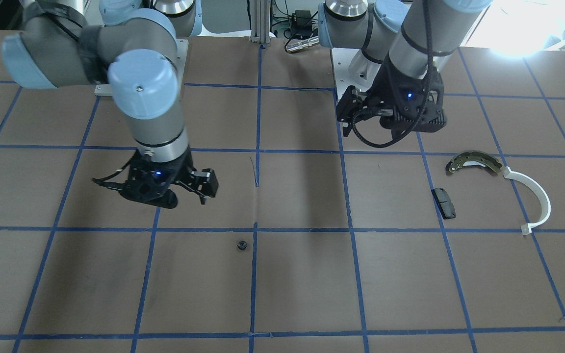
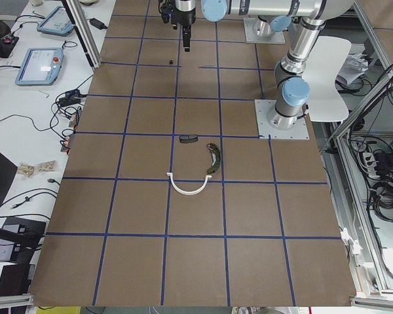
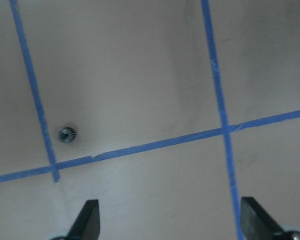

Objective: Place bearing gear from tray to pile

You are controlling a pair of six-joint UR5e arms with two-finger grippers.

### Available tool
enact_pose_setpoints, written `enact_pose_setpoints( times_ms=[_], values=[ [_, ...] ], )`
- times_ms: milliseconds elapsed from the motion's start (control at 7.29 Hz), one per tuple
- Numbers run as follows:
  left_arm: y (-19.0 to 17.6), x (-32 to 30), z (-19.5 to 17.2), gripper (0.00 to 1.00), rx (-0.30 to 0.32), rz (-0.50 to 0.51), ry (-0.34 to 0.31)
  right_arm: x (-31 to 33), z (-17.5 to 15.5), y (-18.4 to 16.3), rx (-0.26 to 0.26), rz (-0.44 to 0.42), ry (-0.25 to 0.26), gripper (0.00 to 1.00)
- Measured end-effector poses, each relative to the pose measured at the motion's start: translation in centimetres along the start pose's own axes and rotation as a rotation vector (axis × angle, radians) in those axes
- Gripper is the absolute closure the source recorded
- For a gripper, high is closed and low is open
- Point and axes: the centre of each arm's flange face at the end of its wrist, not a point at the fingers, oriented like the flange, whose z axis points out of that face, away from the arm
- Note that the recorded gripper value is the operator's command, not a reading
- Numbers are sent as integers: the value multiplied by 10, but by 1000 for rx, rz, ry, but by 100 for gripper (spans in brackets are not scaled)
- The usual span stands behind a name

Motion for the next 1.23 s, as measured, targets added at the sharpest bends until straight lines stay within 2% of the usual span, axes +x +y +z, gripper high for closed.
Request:
enact_pose_setpoints(
  times_ms=[274, 411, 686, 960, 1234],
  values=[
    [-26, 60, 65, 0, 6, 23, 34, 136, -34, -23, -30, -115, 26, 0],
    [-38, 89, 103, 0, 11, 22, 38, 209, -40, -29, -55, -153, 45, 0],
    [-52, 145, 184, 0, 25, -2, 3, 360, -29, -34, -80, -205, 62, 0],
    [-54, 181, 250, 0, 40, -20, -71, 482, 31, -46, -72, -263, 69, 0],
    [-64, 200, 286, 0, 54, -99, -90, 568, 106, -47, -43, -314, 38, 3]
  ],
)
